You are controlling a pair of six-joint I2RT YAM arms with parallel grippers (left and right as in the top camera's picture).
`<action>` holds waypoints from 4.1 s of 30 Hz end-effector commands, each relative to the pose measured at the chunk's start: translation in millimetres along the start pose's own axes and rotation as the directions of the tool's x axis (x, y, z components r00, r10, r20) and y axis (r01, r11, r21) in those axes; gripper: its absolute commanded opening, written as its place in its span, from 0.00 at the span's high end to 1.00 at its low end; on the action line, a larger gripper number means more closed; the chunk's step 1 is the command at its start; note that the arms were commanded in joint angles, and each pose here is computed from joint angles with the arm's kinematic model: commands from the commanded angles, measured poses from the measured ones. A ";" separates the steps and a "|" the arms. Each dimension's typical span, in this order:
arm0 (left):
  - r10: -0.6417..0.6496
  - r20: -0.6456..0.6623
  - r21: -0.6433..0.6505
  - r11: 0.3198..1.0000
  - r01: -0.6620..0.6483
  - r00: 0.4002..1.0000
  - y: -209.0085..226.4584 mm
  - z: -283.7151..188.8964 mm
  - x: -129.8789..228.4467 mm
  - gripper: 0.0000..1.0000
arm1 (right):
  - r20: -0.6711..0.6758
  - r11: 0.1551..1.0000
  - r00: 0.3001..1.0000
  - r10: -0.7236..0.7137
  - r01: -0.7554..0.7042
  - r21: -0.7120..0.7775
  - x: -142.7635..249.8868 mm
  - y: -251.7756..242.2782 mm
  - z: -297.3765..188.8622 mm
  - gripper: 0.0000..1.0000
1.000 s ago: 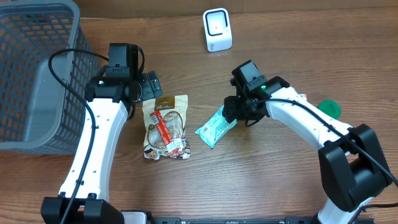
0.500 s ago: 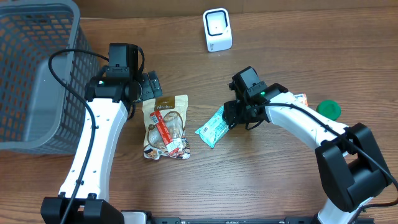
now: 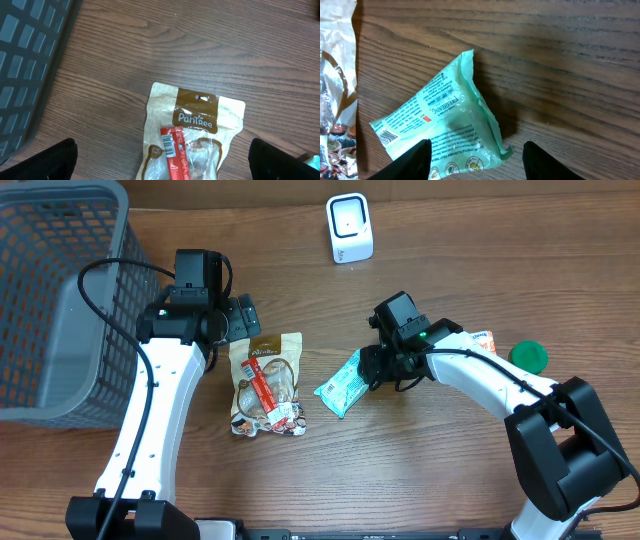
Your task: Scan the item barcode
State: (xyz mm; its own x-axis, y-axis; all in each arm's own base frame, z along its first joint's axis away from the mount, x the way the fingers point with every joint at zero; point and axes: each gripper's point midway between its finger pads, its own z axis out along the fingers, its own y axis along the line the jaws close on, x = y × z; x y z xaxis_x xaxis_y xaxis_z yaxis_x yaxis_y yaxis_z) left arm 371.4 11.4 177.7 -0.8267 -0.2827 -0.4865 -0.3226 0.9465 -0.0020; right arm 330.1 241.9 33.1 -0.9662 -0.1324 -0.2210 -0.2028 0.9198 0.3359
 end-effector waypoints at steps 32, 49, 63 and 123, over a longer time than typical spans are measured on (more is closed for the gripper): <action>0.260 -0.465 0.313 0.943 -0.117 0.846 -155.6 65.9 180.3 0.96 | -0.049 0.994 0.994 0.101 -0.103 -0.032 6.7 -9.3 -5.6 0.37; 0.222 -0.486 0.186 0.971 -0.148 0.846 -136.7 91.5 186.2 0.94 | -0.047 0.994 0.994 0.100 -0.101 -0.039 5.9 -8.1 -5.6 0.36; 0.222 -0.520 0.178 0.973 -0.149 0.825 -137.9 108.8 198.6 0.92 | -0.022 0.994 0.995 0.093 -0.094 -0.051 7.1 -11.0 3.4 0.36; 0.103 -0.257 0.183 0.981 -0.057 0.961 -118.9 26.9 13.5 0.75 | -0.017 0.934 0.989 0.144 -0.141 -0.328 20.1 13.9 20.9 0.96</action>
State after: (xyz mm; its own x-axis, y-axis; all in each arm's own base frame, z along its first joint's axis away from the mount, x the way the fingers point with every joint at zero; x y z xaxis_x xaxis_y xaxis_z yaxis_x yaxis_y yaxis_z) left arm 390.1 -122.1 103.5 -0.9724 -0.1986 -0.1226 -0.1830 0.9748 -0.1275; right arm 311.1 263.4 15.9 -0.9877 -0.0042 -0.1566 -0.1047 0.7613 0.6399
